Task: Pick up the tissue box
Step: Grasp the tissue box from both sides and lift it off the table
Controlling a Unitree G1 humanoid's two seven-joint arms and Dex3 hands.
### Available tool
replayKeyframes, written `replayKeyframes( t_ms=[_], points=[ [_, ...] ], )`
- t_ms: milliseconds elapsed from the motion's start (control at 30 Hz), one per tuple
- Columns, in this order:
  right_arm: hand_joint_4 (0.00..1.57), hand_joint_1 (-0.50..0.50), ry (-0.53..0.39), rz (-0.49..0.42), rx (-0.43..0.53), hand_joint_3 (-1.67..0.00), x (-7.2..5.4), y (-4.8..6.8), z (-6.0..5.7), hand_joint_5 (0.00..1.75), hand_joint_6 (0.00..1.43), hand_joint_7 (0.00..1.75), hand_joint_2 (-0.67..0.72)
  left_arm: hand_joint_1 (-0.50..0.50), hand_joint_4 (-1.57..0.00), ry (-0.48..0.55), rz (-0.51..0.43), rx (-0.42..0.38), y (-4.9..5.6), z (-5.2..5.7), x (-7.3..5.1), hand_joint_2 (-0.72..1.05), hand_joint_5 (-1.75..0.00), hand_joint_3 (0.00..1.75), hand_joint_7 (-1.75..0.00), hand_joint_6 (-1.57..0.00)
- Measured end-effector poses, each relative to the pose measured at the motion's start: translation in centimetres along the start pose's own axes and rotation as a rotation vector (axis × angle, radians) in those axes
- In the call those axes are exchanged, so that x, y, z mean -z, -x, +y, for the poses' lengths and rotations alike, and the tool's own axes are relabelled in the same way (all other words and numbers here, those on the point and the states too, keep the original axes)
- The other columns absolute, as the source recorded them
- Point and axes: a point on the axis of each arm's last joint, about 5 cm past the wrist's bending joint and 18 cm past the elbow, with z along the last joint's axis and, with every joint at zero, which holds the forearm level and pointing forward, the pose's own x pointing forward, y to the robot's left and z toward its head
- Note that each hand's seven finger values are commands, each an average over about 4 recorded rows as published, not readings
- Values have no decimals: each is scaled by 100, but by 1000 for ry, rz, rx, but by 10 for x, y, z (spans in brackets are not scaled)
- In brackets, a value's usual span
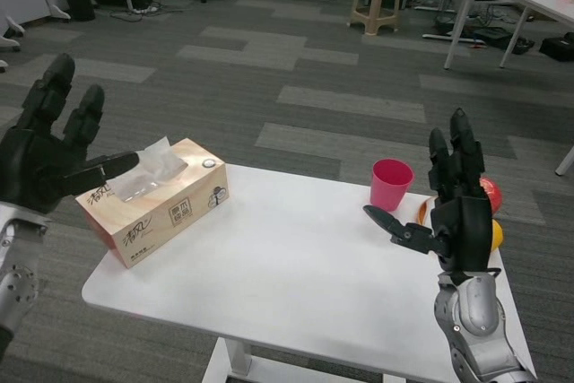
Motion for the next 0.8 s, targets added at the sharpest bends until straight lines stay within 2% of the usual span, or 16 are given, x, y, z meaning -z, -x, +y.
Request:
replayKeyframes(
  t_ms=[100, 233, 300, 500, 800],
  points=[
    [14, -21, 3, 22, -12, -36, 3, 3, 1, 10, 0, 7, -32, 50, 0, -18, 75, -74, 7, 21, -2, 105, 0, 9, 0, 0],
    [14, -21, 2, 39, -28, -32, 5, 5, 3, 10, 0, 7, -32, 50, 0, -35, 127, -144, 15, 39, -5, 105, 0, 9, -3, 0],
    [14, -21, 2, 46, -33, -32, 6, 6, 4, 10, 0, 7, -29, 50, 0, -39, 162, -166, 18, 46, -6, 105, 0, 9, -3, 0],
    [14, -21, 3, 55, -38, -32, 7, 7, 5, 10, 0, 7, -32, 50, 0, -43, 280, -192, 28, 60, -5, 105, 0, 9, 0, 0],
    [14, -21, 7, 69, -47, -32, 9, 9, 5, 10, 0, 7, -29, 50, 0, -45, 557, -235, 47, 82, 2, 105, 0, 9, -2, 0]
  ],
)
